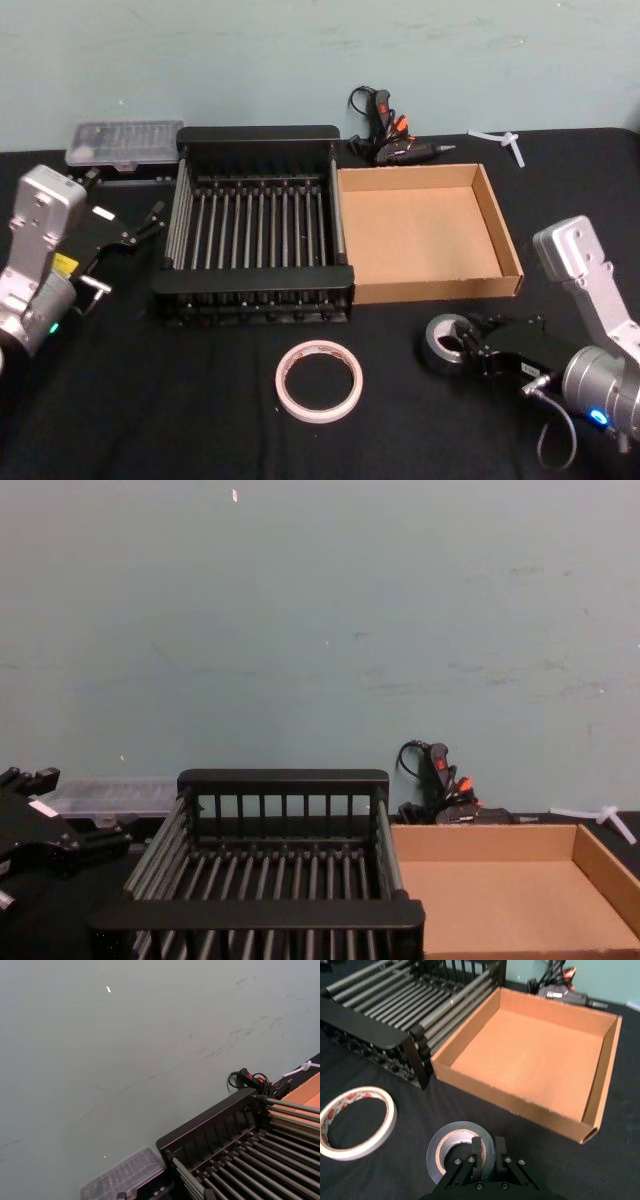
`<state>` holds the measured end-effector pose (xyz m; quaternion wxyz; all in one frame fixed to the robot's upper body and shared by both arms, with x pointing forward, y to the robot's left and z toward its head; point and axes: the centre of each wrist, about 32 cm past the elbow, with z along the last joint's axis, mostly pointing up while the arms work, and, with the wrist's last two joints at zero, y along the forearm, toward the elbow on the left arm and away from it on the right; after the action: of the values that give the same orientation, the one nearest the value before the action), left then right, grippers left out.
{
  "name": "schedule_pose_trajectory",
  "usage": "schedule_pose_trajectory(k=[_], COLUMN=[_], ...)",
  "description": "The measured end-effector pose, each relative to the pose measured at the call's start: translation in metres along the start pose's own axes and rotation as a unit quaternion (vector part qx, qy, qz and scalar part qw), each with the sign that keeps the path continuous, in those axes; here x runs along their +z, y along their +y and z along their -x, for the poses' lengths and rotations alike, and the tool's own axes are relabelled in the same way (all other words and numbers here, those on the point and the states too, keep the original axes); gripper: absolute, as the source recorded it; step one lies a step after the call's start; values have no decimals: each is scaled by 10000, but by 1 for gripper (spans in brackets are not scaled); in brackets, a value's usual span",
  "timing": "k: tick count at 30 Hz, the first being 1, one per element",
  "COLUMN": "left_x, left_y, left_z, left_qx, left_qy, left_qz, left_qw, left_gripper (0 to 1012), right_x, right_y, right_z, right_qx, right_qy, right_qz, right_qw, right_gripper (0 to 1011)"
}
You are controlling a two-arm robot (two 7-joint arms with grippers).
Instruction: Pick up the white tape and place it into the black box , Pick up the silver tape and place it into the brown box.
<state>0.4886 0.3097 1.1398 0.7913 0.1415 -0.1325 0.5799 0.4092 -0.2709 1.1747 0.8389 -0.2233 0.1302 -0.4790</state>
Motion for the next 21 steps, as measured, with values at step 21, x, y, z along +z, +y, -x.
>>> schedule_pose_trajectory(k=[21], left_x=[0], left_y=[0], left_z=[0], left_qx=[0], left_qy=[0], left_qz=[0], left_qw=[10000], left_gripper=[1001], right_x=[397], right_y=[44], right_z=[-202], right_qx=[-341], right_qy=[-472], right_qz=[-684], right_qw=[9960], right_gripper=[160])
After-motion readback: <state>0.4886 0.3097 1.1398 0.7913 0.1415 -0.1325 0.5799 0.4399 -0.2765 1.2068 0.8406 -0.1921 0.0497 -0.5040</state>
